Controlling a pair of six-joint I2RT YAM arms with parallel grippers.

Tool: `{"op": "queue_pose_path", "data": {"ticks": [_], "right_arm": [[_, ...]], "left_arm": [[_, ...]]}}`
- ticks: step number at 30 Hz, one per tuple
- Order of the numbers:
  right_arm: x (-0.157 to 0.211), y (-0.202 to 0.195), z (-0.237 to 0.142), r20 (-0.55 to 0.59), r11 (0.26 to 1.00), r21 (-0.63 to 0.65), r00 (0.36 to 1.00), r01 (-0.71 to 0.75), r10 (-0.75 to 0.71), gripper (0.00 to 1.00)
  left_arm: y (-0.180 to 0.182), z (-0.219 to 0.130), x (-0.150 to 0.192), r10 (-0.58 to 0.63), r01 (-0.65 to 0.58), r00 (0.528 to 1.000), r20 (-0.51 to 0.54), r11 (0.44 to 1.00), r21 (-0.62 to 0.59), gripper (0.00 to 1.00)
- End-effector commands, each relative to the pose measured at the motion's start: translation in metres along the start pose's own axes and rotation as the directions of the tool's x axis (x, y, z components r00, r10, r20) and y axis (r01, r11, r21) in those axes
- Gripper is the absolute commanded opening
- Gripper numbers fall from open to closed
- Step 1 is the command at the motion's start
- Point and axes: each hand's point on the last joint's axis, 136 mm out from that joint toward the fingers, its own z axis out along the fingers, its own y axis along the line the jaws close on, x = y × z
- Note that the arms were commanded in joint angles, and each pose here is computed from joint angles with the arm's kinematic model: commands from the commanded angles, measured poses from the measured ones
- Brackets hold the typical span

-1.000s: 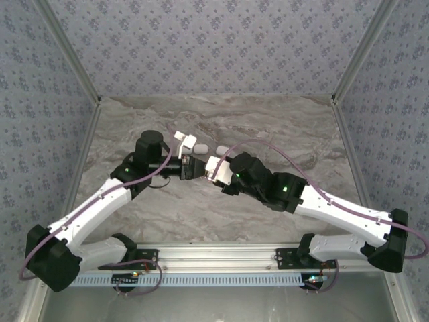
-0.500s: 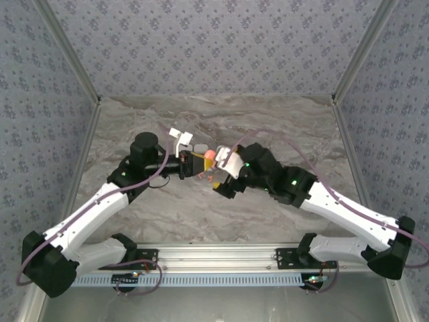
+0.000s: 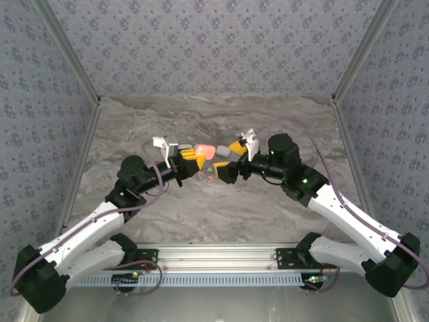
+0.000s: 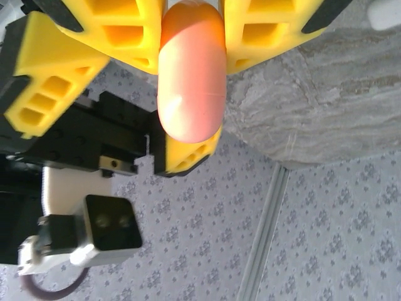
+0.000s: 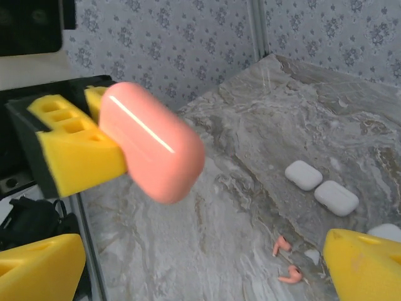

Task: Insert the wireless bluetooth earbuds into the charging case

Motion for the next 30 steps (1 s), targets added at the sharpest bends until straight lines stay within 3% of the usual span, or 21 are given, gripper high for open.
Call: {"op": "queue_pose_path", "data": {"ticks": [1,30], "right_arm": [[-0.033,0.006,0.0,0.093,1.0,-0.023,0.996,0.002,0.0,1.0],[-0.065,-0.023,0.012,0.11,0.999,0.034,0.994,-0.031,0.027,0.88]], "left_arm": [[-0.011,-0.003,-0.018,0.066,-0.068,0.995,0.071,0.997,0.025,0.0],[-0.02,-0.003,-0.015,0.092,-0.095,0.995,0.047,0.993,0.067,0.0]]}}
